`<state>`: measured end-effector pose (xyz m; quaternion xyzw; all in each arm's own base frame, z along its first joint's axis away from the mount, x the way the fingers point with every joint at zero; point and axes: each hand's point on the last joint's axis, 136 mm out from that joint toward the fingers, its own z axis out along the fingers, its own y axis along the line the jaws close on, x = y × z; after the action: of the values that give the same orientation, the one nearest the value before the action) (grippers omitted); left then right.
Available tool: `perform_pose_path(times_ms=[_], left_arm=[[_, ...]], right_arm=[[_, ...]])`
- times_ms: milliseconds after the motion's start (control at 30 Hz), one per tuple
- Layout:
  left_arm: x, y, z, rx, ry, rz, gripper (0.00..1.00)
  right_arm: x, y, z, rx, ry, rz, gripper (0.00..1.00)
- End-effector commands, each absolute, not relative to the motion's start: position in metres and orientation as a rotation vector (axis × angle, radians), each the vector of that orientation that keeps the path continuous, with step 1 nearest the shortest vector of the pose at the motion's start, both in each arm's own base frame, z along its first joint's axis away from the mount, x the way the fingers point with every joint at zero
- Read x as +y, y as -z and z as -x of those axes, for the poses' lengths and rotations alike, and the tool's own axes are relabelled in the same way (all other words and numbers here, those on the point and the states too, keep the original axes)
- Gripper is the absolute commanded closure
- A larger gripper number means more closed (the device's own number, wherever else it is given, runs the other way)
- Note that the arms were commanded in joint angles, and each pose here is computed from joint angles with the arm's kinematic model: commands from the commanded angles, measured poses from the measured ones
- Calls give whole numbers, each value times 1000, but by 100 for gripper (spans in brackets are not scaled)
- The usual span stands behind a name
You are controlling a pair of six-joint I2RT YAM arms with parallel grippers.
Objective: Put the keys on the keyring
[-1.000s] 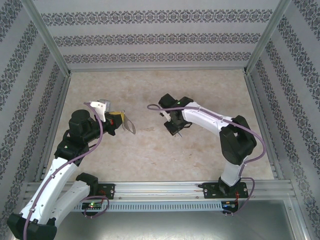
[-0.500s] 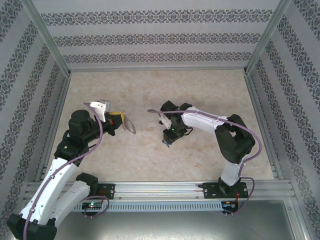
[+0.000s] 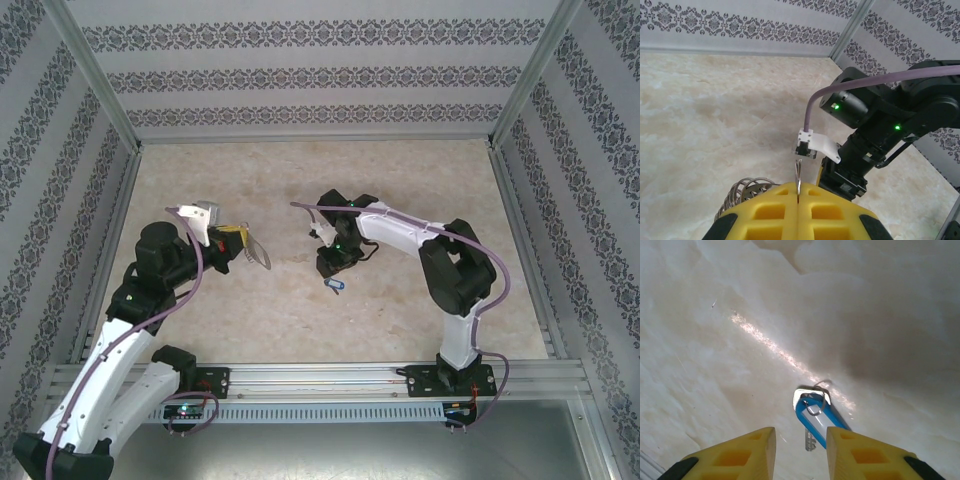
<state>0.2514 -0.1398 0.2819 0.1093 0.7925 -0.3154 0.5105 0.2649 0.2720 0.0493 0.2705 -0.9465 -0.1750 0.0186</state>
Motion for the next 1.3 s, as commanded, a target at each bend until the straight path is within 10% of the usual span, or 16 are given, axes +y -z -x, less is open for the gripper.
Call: perform_pose_path(times_ms=[0,1267], left_arm=[[-135,-290,-247,1883,746,-260,100],[-133,-285,-244,1869,682,-335,100]], right_arm=[[278,-48,-263,-2882,608,-769,67],[272,-24,-273,-2845,594,-652,81]])
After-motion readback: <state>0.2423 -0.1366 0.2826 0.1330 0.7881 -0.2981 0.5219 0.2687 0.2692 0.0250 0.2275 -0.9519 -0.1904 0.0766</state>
